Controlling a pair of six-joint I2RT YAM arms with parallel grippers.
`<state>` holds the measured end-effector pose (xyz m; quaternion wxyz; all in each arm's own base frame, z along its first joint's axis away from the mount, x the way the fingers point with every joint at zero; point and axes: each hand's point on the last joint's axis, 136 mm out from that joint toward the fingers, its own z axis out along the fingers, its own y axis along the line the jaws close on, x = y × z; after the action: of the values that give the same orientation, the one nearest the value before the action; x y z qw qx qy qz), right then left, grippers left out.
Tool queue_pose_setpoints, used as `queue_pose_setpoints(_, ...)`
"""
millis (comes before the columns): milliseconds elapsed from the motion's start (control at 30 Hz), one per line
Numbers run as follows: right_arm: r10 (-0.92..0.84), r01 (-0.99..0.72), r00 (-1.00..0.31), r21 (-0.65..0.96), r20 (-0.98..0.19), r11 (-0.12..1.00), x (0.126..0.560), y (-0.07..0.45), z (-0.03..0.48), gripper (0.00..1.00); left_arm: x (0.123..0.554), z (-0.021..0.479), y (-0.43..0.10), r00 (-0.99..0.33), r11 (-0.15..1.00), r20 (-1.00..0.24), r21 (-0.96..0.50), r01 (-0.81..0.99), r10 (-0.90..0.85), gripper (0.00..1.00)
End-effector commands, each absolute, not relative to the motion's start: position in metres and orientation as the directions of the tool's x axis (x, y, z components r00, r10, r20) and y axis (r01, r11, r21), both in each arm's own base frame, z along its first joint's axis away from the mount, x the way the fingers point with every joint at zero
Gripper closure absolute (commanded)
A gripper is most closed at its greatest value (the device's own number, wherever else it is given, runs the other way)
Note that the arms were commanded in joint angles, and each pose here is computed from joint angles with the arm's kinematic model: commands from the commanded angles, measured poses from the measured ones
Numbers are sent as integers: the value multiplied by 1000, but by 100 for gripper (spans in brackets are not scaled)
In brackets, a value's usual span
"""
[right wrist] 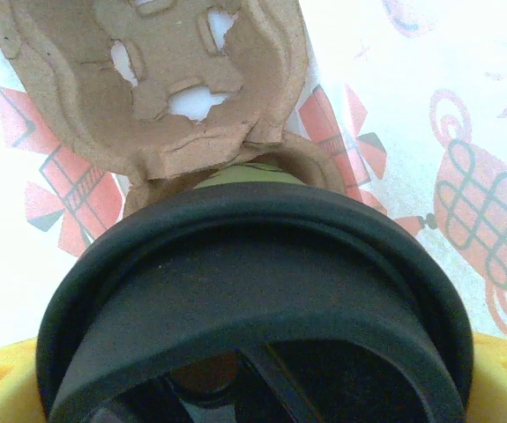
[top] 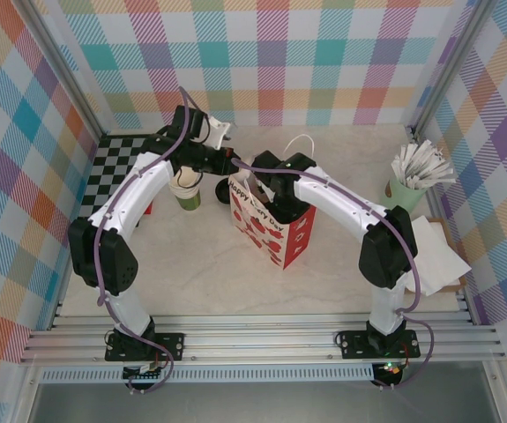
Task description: Pack the takeout coffee
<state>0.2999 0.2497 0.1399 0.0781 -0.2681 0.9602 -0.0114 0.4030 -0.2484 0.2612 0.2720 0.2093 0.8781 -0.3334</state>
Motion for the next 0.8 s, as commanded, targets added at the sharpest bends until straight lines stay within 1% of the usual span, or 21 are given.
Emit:
queue_pose_setpoints(0, -507, -507, -844, -48, -175, 860, 296, 247, 160, 11, 402, 256, -251, -778, 690, -596, -479, 543, 198, 100)
queue_pose_setpoints(767, -513, -513, -842, -44, -166, 857, 294, 247, 156, 10, 401, 256, -250, -778, 690, -594, -478, 544, 202, 100)
